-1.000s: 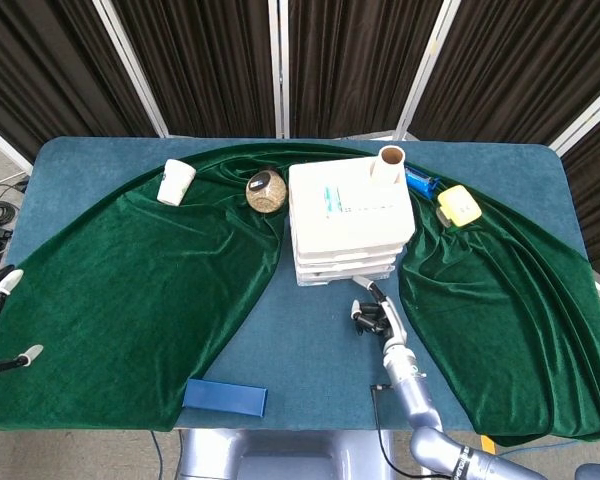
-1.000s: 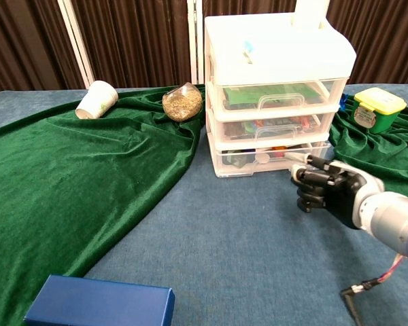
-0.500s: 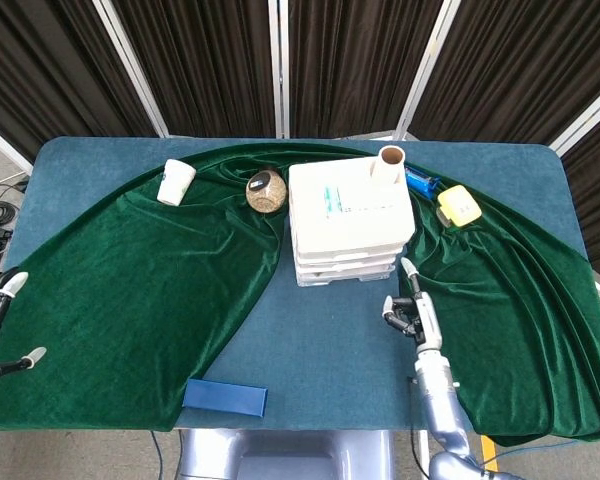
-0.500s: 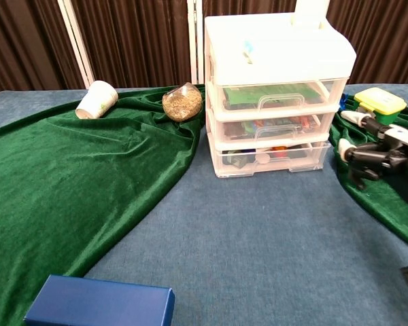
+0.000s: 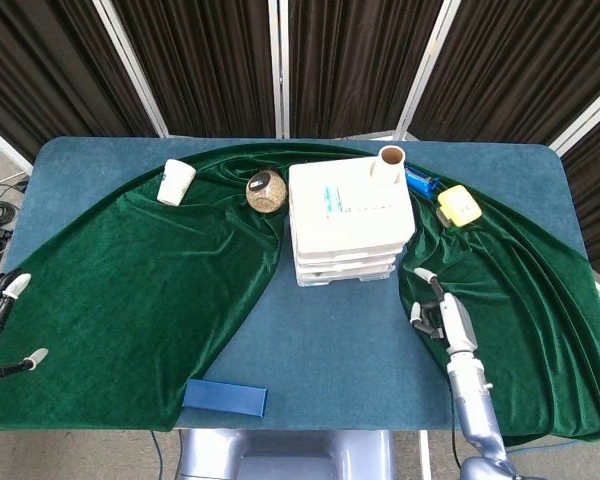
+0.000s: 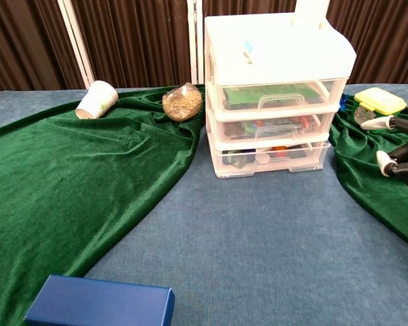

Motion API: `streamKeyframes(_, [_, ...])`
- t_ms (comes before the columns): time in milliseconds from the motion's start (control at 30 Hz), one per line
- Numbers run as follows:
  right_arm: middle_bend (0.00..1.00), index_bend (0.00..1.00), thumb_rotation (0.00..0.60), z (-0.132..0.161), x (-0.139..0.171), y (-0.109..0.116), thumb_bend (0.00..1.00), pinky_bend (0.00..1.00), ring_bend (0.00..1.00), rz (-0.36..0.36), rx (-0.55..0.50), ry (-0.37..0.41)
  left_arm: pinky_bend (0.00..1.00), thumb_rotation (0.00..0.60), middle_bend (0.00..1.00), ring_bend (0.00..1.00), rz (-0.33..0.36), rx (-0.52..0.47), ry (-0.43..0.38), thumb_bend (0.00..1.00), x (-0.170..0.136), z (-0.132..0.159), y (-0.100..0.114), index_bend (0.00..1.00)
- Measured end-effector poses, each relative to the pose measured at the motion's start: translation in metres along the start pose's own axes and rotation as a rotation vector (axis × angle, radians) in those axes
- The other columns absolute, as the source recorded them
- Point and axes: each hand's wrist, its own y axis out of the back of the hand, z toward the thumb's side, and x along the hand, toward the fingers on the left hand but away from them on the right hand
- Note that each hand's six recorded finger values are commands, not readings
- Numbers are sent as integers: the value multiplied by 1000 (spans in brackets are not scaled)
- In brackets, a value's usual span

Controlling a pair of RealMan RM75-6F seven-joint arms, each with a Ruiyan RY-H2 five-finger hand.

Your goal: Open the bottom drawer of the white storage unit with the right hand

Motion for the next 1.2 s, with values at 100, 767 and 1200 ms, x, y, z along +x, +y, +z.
streamKeyframes(100, [882, 233, 600, -2, -3, 5, 543, 786, 918, -7, 121, 15, 0, 600, 0, 0, -3, 3, -1, 45, 0, 1, -1, 0])
streamKeyframes(767, [882, 249, 600, 15, -28, -28, 543, 786, 918, 40, 446, 94, 0, 600, 0, 0, -7, 1, 9, 45, 2, -2, -2, 0])
streamKeyframes(1200, [882, 248, 600, 26, -38, -46, 543, 786, 918, 59, 419, 105, 0, 600, 0, 0, -7, -2, 11, 45, 2, -3, -1, 0])
